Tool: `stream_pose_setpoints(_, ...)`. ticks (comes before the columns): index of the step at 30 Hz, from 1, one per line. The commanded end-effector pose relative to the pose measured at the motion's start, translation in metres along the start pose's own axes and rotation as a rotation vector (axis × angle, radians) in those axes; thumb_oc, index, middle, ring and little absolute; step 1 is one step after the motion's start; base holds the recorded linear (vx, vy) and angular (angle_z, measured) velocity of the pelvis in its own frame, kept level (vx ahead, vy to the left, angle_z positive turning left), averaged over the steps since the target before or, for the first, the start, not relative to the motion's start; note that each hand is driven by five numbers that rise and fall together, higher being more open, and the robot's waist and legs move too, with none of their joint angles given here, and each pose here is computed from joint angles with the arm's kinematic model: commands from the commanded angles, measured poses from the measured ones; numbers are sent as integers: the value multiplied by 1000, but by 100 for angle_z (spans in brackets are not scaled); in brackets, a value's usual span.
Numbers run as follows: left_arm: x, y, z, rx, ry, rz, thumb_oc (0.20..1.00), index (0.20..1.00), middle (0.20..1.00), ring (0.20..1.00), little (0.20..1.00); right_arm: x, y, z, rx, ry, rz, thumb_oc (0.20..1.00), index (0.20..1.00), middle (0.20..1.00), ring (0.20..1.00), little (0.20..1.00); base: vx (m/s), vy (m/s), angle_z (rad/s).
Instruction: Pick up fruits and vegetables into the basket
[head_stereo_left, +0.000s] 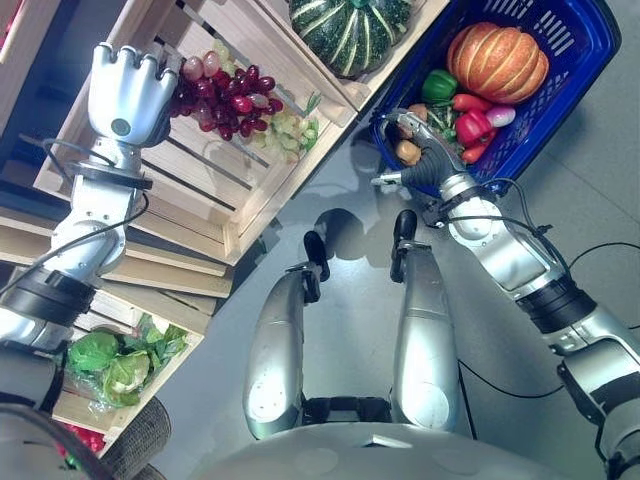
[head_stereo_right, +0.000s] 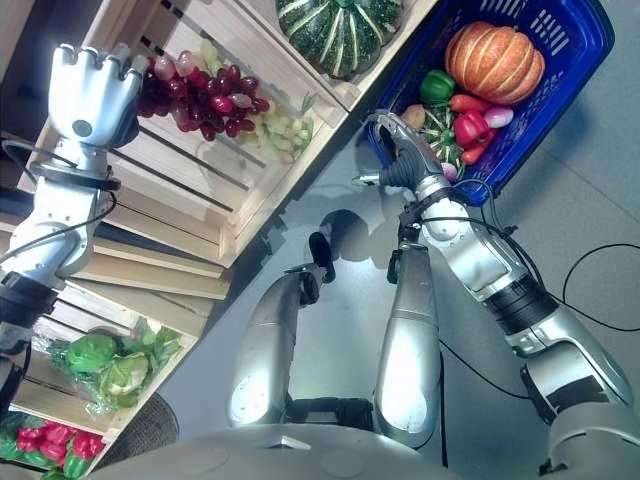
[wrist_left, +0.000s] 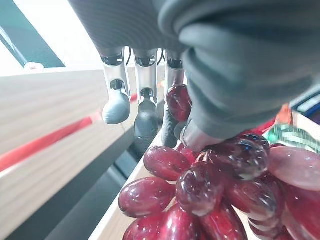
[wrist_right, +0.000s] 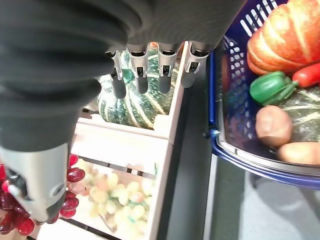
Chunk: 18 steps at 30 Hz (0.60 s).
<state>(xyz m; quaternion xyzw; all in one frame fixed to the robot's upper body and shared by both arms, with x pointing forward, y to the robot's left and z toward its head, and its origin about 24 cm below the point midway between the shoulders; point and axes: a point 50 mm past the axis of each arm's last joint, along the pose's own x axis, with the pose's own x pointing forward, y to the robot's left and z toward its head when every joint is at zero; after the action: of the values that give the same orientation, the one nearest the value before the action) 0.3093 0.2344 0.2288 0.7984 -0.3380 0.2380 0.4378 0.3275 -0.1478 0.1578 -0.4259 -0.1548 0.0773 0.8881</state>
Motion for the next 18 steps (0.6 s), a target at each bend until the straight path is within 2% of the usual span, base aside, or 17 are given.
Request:
stream_pose_setpoints(1,20,32,-19,-25,83,153,200,200,200,200,200,4,-5,29,-12,-126,-30,1000,1000,1000,1000,1000,-8,-38,0)
stream_pose_setpoints(8,30,49,-8,-130,29,205,200,200,200,200,200,11,-5,35,-40,-136,-80,1000,1000,1000,1000,1000,-16,-42,7)
stream_pose_setpoints(18,43,72,16,-270,-54,283,200,200,200,200,200,22,-1,57,68,-181,-166,1000,1000,1000,1000,1000,-15,-19,4)
